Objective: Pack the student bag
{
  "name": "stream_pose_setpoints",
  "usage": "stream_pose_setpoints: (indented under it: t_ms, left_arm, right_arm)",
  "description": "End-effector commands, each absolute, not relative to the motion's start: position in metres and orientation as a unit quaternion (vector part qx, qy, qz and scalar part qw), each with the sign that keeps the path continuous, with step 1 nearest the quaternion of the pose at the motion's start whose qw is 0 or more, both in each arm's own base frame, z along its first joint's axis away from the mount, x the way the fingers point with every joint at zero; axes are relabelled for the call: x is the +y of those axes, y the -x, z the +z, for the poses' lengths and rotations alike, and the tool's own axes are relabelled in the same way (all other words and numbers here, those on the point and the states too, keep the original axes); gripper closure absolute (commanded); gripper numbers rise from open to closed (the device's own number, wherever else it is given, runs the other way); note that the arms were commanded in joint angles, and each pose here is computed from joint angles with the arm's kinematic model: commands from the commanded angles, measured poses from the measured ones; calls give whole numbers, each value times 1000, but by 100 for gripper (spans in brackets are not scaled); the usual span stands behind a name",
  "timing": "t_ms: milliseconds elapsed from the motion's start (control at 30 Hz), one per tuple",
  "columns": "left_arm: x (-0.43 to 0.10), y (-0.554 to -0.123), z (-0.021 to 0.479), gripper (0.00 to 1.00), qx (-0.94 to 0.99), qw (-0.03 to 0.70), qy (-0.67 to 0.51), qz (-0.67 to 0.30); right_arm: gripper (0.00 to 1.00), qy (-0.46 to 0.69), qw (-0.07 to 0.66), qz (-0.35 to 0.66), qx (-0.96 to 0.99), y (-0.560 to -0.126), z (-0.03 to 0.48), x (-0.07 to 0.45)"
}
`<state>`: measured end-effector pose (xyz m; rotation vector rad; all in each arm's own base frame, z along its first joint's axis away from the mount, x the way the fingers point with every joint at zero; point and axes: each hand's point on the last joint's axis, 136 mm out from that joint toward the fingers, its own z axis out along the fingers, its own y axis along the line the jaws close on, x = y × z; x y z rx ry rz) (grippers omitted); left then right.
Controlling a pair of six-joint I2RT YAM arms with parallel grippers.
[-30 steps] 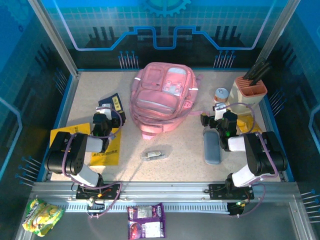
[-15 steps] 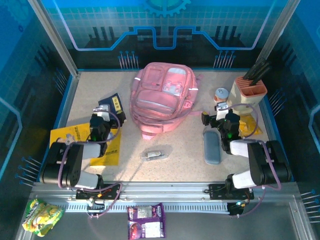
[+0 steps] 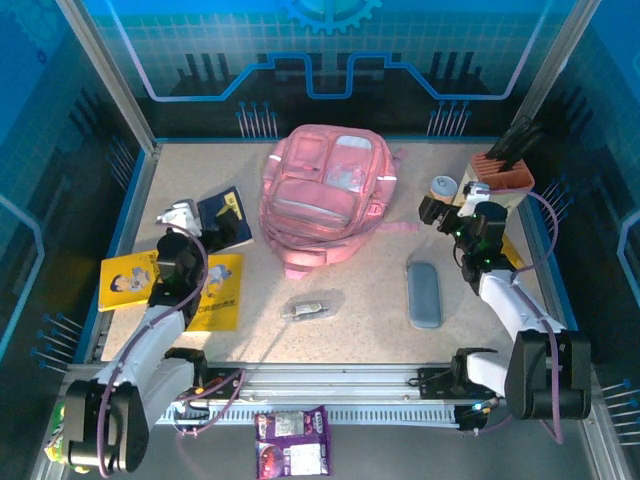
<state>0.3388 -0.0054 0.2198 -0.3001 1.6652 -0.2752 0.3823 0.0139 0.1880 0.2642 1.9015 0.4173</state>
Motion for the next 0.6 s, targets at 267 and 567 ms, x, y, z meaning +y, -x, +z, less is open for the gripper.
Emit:
stream_pose_setpoints:
  t_ms: [267,567]
  left_arm:
    - [9,-306,207,1,738,575,298,-191]
    - [-20,-302,188,1,784,484,300,-247]
  right_arm:
    - [0,-189,451,227,842,-355,147,11]
    - [0,-240,474,124,838,-336,157,-31]
